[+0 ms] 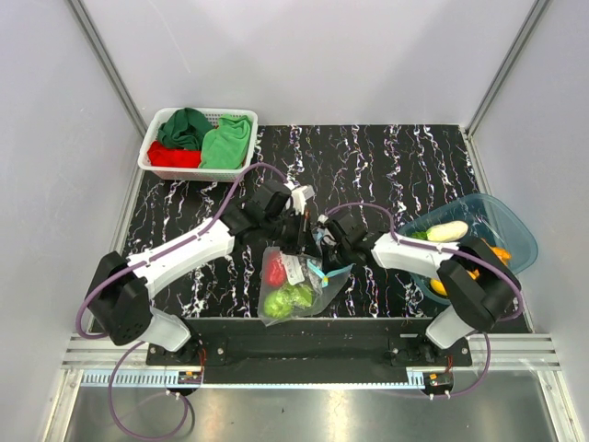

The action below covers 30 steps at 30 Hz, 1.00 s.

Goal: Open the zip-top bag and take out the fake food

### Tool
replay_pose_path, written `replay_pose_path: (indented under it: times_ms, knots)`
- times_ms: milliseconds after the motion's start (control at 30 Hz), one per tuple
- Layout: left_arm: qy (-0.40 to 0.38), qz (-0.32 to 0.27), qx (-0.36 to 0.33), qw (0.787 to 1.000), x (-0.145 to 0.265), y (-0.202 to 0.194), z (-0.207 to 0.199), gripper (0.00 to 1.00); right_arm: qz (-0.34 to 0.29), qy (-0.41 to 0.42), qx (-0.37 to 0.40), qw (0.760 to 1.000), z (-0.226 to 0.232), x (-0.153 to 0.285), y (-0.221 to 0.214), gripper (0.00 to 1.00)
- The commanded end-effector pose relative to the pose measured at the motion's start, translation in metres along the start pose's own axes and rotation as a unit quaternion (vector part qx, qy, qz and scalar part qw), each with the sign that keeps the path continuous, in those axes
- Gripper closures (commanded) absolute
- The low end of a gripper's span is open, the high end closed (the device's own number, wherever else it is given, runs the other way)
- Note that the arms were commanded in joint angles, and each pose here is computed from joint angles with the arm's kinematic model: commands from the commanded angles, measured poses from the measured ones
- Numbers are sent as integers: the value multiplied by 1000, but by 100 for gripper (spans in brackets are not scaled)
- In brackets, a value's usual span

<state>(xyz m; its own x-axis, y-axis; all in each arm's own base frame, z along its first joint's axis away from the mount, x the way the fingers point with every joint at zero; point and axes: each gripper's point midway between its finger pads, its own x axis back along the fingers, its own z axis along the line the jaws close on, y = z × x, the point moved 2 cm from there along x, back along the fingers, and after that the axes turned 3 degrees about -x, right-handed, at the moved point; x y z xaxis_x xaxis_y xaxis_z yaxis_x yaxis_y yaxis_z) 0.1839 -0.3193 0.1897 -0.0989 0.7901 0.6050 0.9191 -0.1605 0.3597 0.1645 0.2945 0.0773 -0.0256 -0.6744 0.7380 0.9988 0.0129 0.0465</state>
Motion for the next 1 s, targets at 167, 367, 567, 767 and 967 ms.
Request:
replay_pose_path:
  times_ms: [167,367,567,767,967]
  knots:
    - [-39,-4,-27,999,3,13,-22,100,37,47,52,997,13,-17,-6,13]
    - [-43,7,-25,999,-1,13,-22,100,36,33,46,998,2,-34,0,13]
    - [-35,2,-21,999,0,11,-19,100,-6,0,34,999,-2,-34,13,47]
    - [-24,-17,-16,999,8,19,-9,100,-40,11,44,998,8,-13,15,84]
    - [-13,-19,-13,1000,12,20,1,100,-62,4,28,998,-1,13,14,100]
